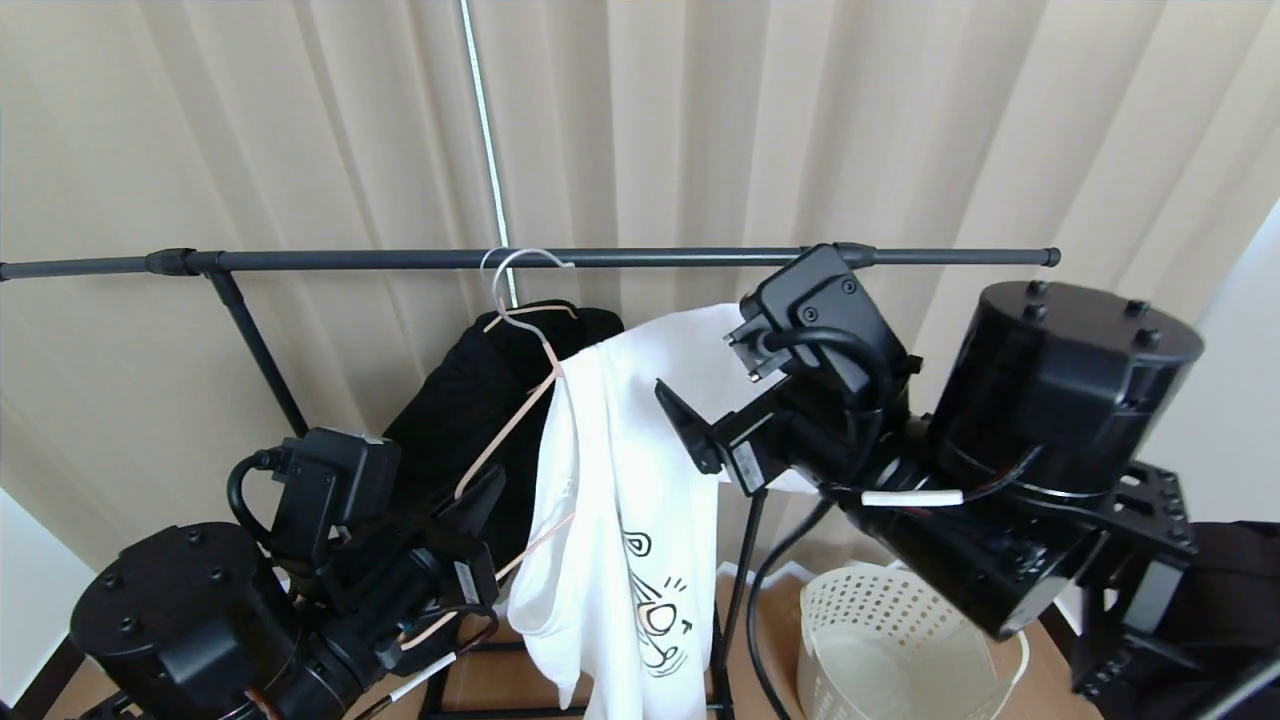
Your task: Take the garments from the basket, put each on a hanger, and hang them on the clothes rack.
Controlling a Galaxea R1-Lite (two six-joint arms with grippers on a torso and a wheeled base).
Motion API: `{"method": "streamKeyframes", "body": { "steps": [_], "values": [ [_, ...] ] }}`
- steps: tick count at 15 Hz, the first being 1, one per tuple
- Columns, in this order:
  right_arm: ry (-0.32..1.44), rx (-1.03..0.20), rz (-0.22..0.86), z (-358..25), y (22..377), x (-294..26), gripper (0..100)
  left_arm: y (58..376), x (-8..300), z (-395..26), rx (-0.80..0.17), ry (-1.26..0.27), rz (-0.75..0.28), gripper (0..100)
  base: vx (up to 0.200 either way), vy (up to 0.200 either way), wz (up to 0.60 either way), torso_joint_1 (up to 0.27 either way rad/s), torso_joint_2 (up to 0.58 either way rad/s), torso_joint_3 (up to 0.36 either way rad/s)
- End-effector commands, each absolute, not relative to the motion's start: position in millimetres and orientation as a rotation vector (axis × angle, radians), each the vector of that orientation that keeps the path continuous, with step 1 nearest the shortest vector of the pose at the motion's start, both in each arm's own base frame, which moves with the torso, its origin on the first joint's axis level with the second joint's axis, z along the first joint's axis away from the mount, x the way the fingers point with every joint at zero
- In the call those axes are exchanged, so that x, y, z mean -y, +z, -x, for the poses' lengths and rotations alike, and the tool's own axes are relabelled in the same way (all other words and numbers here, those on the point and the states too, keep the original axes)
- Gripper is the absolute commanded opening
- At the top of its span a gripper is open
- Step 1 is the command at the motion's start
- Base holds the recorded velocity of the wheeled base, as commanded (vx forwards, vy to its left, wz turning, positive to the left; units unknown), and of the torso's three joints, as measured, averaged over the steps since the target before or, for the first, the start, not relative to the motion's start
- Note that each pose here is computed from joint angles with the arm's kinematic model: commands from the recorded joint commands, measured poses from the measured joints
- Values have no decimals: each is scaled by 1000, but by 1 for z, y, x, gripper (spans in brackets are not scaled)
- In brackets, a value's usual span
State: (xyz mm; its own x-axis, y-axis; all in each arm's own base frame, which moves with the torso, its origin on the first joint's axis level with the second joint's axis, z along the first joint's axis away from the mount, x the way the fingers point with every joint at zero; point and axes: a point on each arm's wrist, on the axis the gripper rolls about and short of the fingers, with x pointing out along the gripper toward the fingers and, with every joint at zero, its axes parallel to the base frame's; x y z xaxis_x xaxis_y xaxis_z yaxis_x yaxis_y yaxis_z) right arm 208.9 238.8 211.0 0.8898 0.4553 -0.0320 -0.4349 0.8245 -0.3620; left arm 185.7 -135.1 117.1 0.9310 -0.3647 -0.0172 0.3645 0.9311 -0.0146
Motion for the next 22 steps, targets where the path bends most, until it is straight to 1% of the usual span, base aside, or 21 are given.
{"method": "streamKeyframes", "body": {
  "steps": [1, 2, 4, 5, 7, 8, 10, 11, 12, 13, 14, 16, 18, 22],
  "values": [
    [541, 71, 366, -196, 263, -198, 100, 117, 128, -181, -23, -386, 2, 0, 0, 0, 0, 0, 0, 0],
    [630, -14, 421, -196, 276, -183, 100, 112, 122, -178, -46, -413, -32, 0, 0, 0, 0, 0, 0, 0],
    [701, -118, 504, -200, 283, -169, 100, 108, 118, -173, -67, -447, -57, 0, 0, 0, 0, 0, 0, 0],
    [779, -202, 570, -200, 283, -164, 100, 105, 115, -168, -83, -473, -86, 0, 0, 0, 0, 0, 0, 0],
    [893, -250, 663, -198, 282, -157, 100, 100, 112, -163, -104, -498, -122, 0, 0, 0, 0, 0, 0, 0],
    [977, -279, 696, -200, 281, -154, 100, 99, 112, -161, -111, -515, -129, 0, 0, 0, 0, 0, 0, 0],
    [1101, -364, 736, -210, 281, -148, 100, 101, 111, -158, -104, -566, -126, 0, 0, 0, 0, 0, 0, 0],
    [1147, -385, 745, -216, 282, -145, 100, 102, 111, -157, -95, -584, -123, 0, 0, 0, 0, 0, 0, 0],
    [1240, -410, 736, -230, 281, -141, 100, 106, 112, -153, -73, -608, -117, 0, 0, 0, 0, 0, 0, 0],
    [1267, -425, 727, -234, 281, -140, 100, 107, 112, -153, -68, -612, -116, 0, 0, 0, 0, 0, 0, 0],
    [1345, -483, 685, -246, 281, -146, 100, 108, 115, -150, -65, -634, -116, 0, 0, 0, 0, 0, 0, 0],
    [1373, -522, 672, -255, 276, -154, 100, 108, 120, -146, -62, -663, -118, 0, 0, 0, 0, 0, 0, 0],
    [1400, -519, 679, -263, 271, -169, 100, 109, 123, -143, -56, -684, -119, 0, 0, 0, 0, 0, 0, 0],
    [1427, -543, 682, -274, 259, -182, 100, 110, 124, -141, -48, -696, -115, 0, 0, 0, 0, 0, 0, 0]
  ]
}}
